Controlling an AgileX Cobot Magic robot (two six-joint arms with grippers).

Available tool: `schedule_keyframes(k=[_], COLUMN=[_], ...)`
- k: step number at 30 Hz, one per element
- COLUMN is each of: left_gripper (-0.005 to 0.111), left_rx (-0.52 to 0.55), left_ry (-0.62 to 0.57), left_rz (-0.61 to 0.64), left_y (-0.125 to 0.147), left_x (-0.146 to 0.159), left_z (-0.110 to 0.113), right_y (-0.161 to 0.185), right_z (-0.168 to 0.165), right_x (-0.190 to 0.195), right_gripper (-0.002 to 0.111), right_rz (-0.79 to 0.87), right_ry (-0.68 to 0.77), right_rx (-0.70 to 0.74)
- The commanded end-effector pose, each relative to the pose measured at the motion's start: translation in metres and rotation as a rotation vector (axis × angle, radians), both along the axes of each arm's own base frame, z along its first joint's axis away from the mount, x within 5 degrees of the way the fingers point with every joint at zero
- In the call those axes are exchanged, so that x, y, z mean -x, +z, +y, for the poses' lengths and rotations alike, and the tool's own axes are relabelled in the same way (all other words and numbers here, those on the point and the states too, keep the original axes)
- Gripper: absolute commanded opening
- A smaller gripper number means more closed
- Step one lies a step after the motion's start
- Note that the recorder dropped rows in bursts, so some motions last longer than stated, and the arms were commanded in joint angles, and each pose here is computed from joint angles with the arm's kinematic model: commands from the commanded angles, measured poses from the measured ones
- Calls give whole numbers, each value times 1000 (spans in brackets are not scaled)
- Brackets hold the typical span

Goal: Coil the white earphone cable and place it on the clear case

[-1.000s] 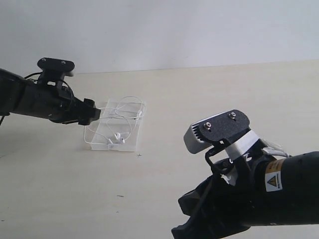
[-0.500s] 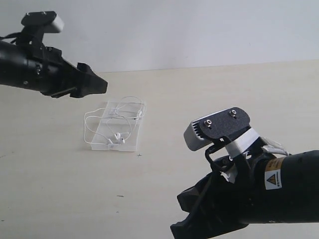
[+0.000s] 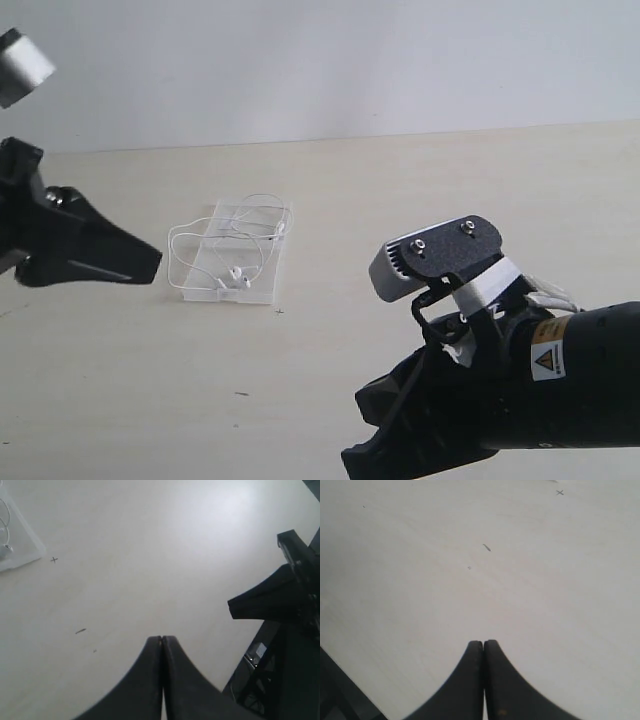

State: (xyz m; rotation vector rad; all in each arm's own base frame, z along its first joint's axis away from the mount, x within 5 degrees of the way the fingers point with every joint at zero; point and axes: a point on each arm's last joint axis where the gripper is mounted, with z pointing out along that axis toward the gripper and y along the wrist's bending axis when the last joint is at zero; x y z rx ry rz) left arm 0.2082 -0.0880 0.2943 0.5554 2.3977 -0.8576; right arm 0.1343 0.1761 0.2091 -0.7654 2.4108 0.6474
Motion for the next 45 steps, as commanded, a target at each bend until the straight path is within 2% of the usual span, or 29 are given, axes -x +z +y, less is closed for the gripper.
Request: schedule_keyframes(k=[1, 6, 14, 19, 22, 26, 33, 37, 39, 42, 45], left_gripper=[0, 0, 0, 0, 0, 0, 0, 0, 0, 0, 0], left_rx=[82, 141, 232, 239, 239, 254, 330, 402, 469, 469, 457], left_ry=[72, 193, 248, 267, 341, 381, 465, 572, 532, 449, 450], left_rz=[-49, -141, -190, -233, -290, -342, -417, -448, -373, -338, -349], left_y=[0, -17, -42, -50, -61, -68, -67, -75, -80, -82, -82], left_x=[38, 77, 118, 129, 133, 139, 144, 147, 152, 157, 157], left_z=[5, 15, 21, 24, 31, 35, 41, 48, 42, 36, 36], right_y=[1, 1, 1, 1, 1, 1, 1, 1, 1, 1, 1], right_z=[0, 0, -1, -1, -1, -1, -1, -1, -1, -1, -1], right_x=[0, 0, 0, 0, 0, 0, 0, 0, 0, 0, 0], right_gripper=[0, 0, 0, 0, 0, 0, 0, 0, 0, 0, 0], right_rz=[-7, -15, -11, -11, -11, -11, -11, -11, -11, -11, -11], right_ry=[-7, -5, -3, -3, -3, -3, -3, -3, -3, -3, -3], right_rx=[-10, -9, -6, -6, -6, -6, -6, -6, -6, -6, -6])
